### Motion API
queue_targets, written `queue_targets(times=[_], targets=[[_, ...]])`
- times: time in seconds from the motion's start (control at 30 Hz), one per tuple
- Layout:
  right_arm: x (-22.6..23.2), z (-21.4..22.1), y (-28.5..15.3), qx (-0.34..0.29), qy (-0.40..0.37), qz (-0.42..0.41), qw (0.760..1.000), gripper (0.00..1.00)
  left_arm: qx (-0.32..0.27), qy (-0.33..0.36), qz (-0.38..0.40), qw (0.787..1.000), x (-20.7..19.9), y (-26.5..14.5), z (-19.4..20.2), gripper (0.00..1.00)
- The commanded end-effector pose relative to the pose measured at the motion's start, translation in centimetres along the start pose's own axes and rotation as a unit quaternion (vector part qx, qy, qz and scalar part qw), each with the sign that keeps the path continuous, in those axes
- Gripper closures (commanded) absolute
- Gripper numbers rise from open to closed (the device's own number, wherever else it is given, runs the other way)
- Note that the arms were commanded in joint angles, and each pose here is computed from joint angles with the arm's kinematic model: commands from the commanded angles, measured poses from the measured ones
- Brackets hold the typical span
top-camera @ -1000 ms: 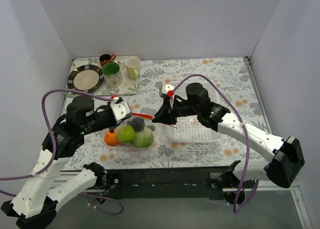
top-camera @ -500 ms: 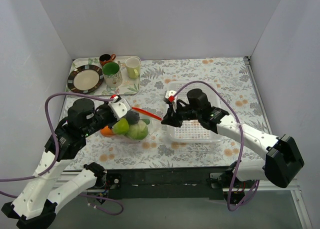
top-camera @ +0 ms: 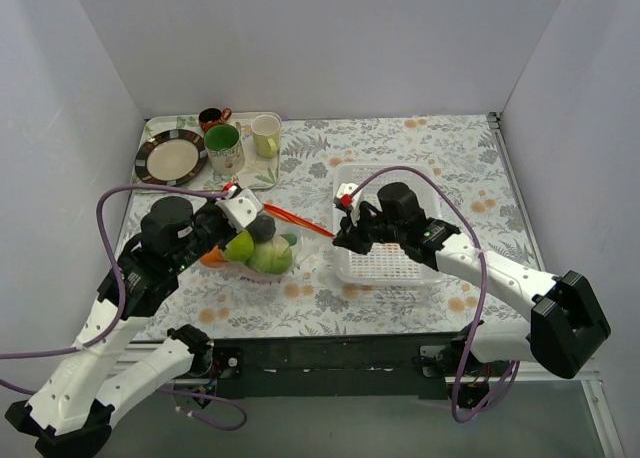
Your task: Open the zip-top bag and remove the fake food
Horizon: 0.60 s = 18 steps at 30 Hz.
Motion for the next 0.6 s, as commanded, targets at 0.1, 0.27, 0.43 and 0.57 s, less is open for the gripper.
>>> queue_targets(times=[0.1,0.27,0.43,0.57], targets=[[-1.2,-3.1,0.0,-0.02,0.018,0.034,0.999,0.66,-0.002,0.03,-0.135,0.99,3.9,0.6,-0.5,1.0],[-1.1,-8.3,0.3,-0.072,0.018,0.026,0.997,0.59,0.002,0.073,-0.151,0.986,6.1,4.4,-1.1,1.0],[-0.2,-10.4,-0.9,-0.108,0.024,0.017,0.994,0.29,0.02,0.038,-0.128,0.991,8.0,7.0,0.0,1.0],[0.9,-10.5,-2.8,-0.145,0.014,0.014,0.989,0.17,0.009,0.038,-0.063,0.997,4.9,5.9,1.8,1.0]])
Point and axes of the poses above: each gripper's point midway between its finger pads, its own y axis out along the fingers, its own x axis along the line the jaws close on, z = x × y, the point moved 6 cm from there along -y, back along the fingers, and after that the axes turned 10 degrees about y, right-handed, at the moved point
